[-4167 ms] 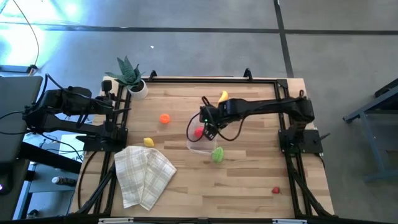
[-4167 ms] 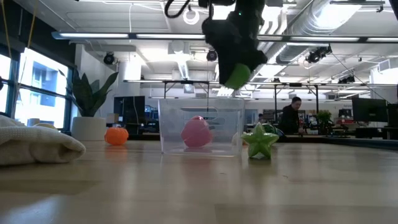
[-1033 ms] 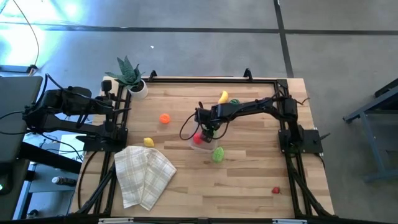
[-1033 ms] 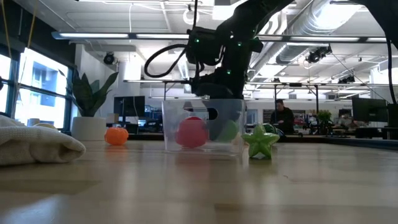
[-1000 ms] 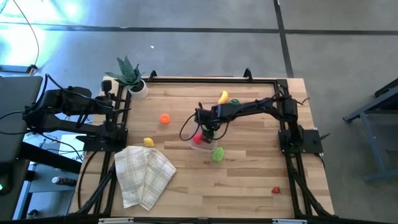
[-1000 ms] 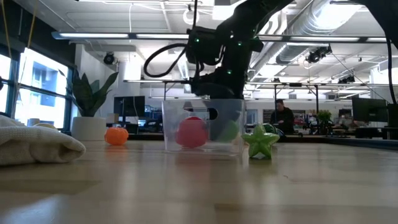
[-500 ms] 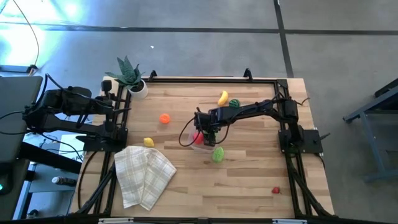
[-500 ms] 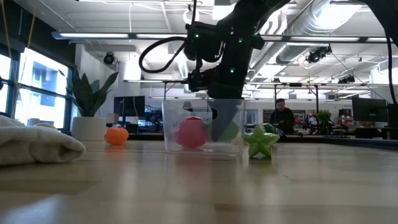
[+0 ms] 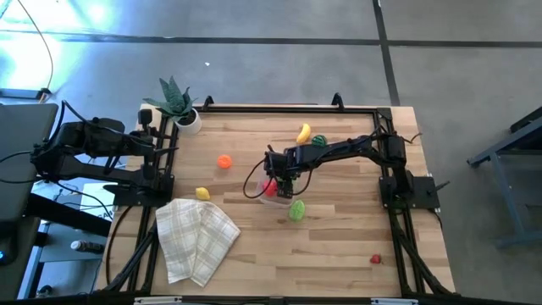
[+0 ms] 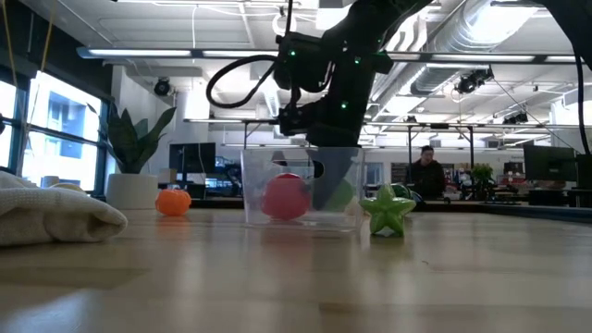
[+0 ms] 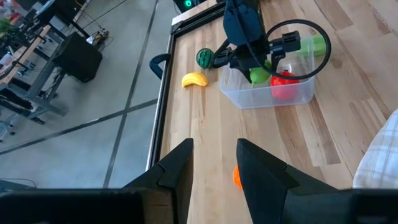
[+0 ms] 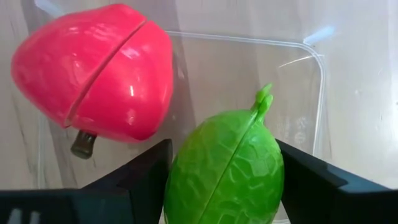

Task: Pick and placing Produce into tupperware
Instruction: Put the melon into the transparent bin

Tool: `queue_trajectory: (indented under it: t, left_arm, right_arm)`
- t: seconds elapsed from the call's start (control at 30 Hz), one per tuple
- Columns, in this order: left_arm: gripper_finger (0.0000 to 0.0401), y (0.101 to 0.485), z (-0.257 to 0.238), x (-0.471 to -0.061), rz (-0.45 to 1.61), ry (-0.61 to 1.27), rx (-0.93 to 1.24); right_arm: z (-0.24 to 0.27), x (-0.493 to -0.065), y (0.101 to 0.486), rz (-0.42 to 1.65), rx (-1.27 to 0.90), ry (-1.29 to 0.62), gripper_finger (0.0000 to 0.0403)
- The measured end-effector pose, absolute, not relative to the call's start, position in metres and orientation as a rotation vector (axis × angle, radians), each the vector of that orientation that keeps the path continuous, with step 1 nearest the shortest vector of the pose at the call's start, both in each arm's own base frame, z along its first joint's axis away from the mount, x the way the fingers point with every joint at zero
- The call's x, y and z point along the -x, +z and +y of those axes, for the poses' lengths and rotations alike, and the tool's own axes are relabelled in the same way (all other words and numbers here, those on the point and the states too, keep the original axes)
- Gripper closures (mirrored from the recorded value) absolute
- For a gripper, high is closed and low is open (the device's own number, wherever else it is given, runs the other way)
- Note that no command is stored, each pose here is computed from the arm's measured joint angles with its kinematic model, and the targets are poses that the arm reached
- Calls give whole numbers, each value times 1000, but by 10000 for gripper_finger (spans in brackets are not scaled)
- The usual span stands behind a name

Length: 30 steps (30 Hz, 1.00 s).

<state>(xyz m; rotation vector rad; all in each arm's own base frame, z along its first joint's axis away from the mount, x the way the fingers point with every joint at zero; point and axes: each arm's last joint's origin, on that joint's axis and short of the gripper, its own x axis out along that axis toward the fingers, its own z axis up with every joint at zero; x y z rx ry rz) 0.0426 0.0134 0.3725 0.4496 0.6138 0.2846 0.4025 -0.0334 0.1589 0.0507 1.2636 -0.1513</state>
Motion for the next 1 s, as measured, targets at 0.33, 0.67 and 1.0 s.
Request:
queue_trajectory:
  t: [0.33,0.67,1.0]
  left_arm:
    - [288,373,13,-43,614,285,-450]
    - [288,373,13,-43,614,285,-450]
    - [288,373,13,-43,614,285,-450]
  right_arm:
    - [-33,-404,160,1243,-52,-150,145]
    - [-33,-405,160,1235,-58,-143,145]
    - [-33,-407,154,1243,-82,-138,145]
